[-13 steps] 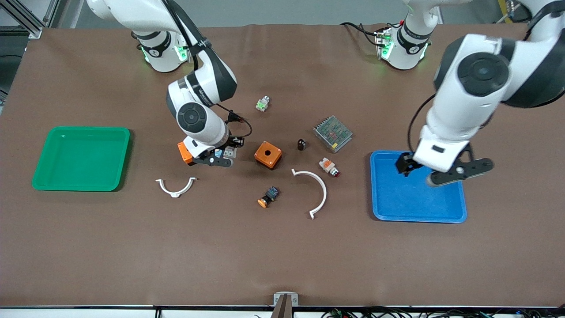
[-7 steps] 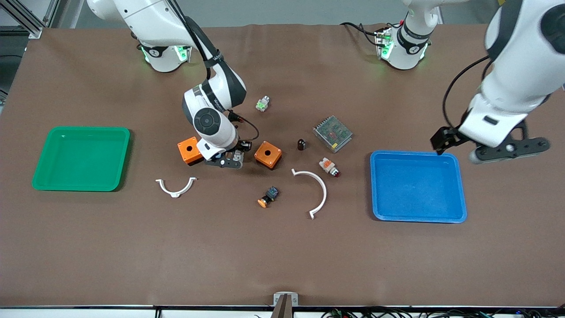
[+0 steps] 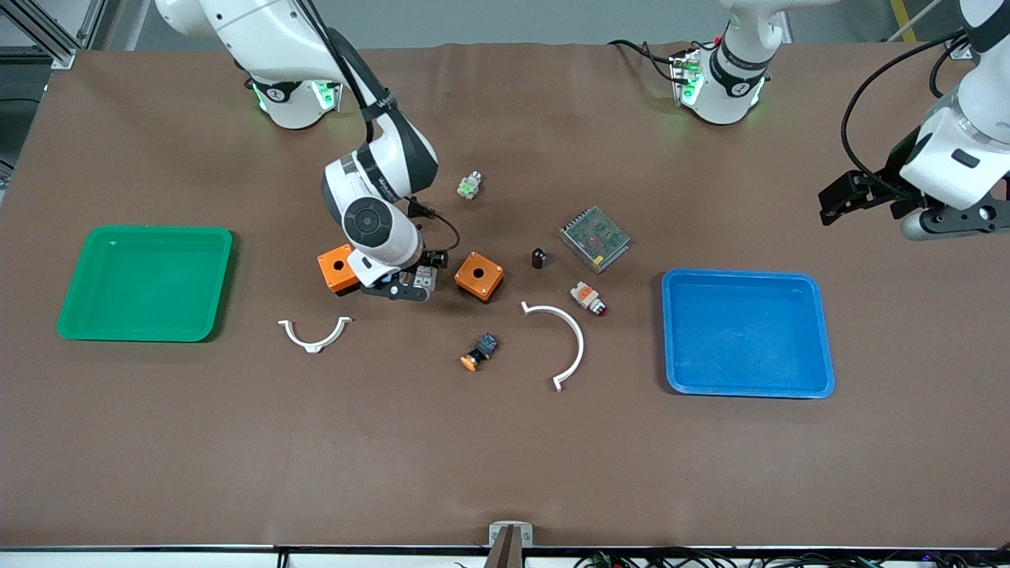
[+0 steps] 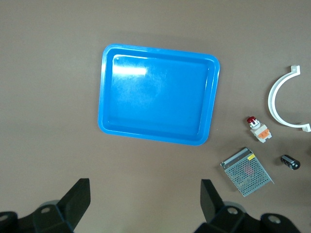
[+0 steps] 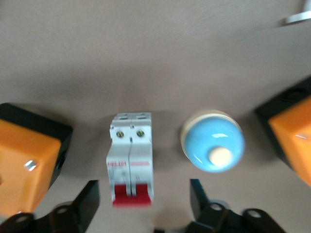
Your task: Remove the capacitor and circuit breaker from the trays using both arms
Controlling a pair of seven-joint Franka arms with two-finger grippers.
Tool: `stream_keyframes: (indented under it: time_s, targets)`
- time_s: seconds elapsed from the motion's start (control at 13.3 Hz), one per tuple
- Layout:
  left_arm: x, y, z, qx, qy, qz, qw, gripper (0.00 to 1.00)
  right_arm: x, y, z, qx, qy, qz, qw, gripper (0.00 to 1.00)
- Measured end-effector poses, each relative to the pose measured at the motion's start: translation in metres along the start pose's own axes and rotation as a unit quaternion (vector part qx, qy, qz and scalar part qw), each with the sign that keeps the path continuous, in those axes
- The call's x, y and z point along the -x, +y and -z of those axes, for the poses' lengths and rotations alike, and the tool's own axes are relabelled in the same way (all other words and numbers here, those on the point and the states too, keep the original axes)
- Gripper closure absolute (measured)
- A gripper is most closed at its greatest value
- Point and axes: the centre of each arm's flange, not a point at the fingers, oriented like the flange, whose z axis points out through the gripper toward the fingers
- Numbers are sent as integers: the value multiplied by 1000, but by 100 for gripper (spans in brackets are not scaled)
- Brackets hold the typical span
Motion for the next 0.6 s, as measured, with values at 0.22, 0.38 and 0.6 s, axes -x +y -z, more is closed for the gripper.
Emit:
stream_keyframes:
  time_s: [0.22,0.38,0.6]
  targets:
    - [9,0,6,-1,5,0,1000,0,-10,62,92,-17,-16,9,1000,0]
    - [9,0,5,-1,4,0,1000,0,-27,139,140,-37,-20,14,999,0]
    - [10,3,5,-2,4,-3,1000,0,-46,223,167,-43,-9,15,999,0]
